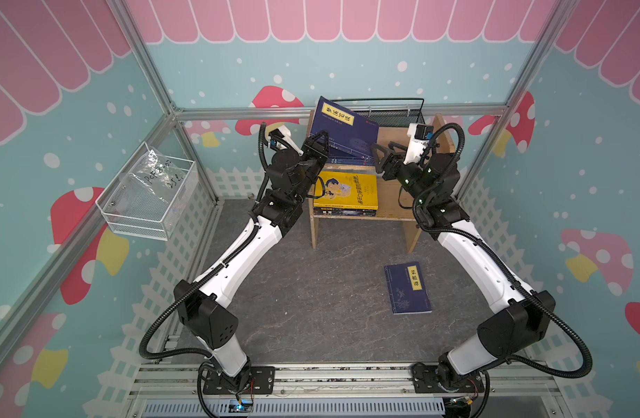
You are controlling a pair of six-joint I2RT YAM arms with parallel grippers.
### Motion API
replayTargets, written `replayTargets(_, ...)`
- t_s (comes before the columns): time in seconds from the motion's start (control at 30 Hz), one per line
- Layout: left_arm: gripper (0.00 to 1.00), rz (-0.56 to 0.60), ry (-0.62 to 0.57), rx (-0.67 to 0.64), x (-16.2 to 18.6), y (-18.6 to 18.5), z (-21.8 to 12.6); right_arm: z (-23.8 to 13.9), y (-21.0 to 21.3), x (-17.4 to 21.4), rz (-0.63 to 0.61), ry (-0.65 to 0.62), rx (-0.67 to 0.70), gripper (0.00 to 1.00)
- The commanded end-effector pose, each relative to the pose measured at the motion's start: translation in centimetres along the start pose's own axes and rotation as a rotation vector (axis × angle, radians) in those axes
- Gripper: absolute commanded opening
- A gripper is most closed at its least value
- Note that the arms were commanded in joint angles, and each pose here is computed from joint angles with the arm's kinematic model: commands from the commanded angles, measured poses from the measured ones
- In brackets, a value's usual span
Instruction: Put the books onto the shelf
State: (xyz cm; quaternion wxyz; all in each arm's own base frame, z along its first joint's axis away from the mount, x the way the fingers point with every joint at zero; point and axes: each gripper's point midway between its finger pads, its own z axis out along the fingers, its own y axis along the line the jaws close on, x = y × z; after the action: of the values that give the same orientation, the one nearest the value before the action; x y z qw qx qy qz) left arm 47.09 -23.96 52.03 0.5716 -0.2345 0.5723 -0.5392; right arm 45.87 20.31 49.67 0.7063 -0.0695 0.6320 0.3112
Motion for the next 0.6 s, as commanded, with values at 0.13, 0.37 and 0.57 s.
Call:
replayTargets(0.13,0.05,-0.03,-0.021,0.01,-0.7,-0.5,-0.6,1.1,0.7,0.5,0.049,0.011,-0.027,0.68)
replayTargets(0.37,0.05,-0.061,-0.003,0.016,0.3,-0.4,0.5,1.1,0.8,0.2,0.05,0.006,-0.024,0.69)
replayTargets(0.57,0.06,-0.06,-0.029,0.009,0.4,-0.1,0.1,1.1,-0.5,0.8,0.09,0.003,0.043,0.68)
